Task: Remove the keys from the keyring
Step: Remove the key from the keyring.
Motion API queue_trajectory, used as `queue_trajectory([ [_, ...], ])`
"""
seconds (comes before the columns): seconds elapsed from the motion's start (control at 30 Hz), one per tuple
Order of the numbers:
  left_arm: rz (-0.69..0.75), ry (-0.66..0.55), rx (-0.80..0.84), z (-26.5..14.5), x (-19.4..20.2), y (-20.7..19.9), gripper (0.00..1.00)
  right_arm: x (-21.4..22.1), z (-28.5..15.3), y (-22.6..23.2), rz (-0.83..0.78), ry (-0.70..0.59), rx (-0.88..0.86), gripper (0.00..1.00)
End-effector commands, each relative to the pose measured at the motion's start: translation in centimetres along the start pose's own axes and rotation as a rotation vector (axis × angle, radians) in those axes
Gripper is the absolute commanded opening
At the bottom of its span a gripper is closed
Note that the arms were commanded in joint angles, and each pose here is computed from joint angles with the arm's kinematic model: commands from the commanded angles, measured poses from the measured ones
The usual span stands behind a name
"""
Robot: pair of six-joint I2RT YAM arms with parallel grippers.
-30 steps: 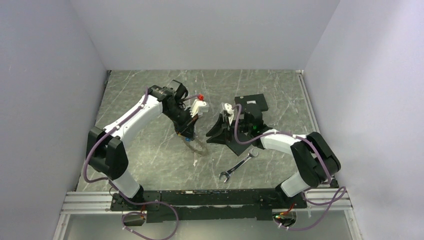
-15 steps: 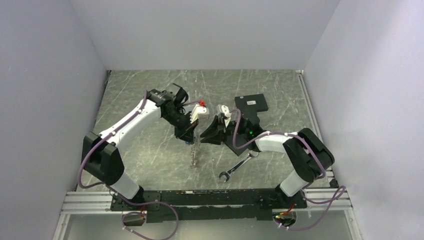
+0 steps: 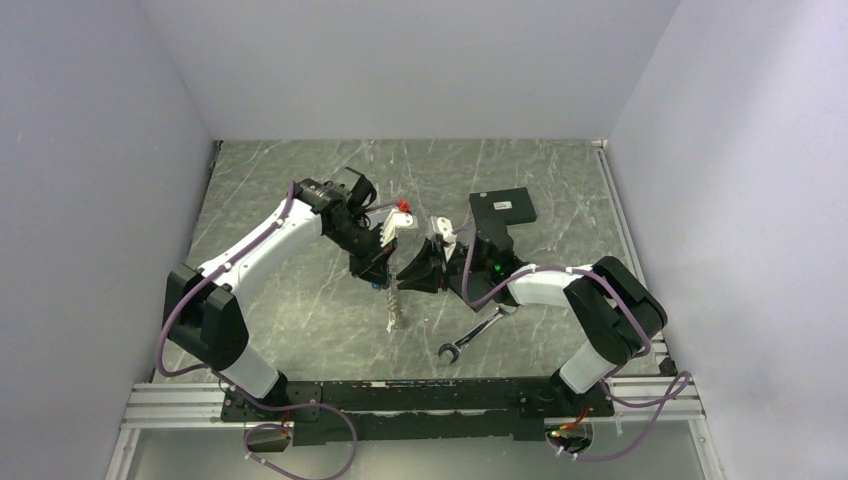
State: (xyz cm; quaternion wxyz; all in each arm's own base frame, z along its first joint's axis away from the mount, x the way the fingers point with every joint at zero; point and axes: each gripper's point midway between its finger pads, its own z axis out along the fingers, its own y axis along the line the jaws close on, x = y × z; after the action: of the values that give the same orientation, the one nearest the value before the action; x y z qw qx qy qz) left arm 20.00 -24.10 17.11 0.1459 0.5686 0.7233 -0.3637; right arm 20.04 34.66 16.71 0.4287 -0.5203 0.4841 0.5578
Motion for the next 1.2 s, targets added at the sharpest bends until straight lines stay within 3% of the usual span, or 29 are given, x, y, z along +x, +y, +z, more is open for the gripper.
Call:
queue_trajectory([
  [0.0, 0.069, -0.065, 0.025, -0.6, -1.9, -1.0, 0.0, -1.4, 0.4, -0.6, -0.084, -0.011, 0.017, 0.28],
  [0.87, 0.052, -0.053, 0.042, 0.0, -2.1, -0.4, 0.0, -3.2, 0.7, -0.3, -0.215, -0.057, -0.002, 0.33],
  [1.07, 0.054, -0.064, 0.049, -0.2, -2.5, -0.6, 0.0, -2.2, 0.9, -0.5, -0.233, -0.018, 0.0, 0.23],
  [1.17, 0.055, -0.063, 0.05, -0.2, -2.4, -0.7, 0.0, -1.8, 0.8, -0.6, -0.245, 0.0, 0.004, 0.11],
])
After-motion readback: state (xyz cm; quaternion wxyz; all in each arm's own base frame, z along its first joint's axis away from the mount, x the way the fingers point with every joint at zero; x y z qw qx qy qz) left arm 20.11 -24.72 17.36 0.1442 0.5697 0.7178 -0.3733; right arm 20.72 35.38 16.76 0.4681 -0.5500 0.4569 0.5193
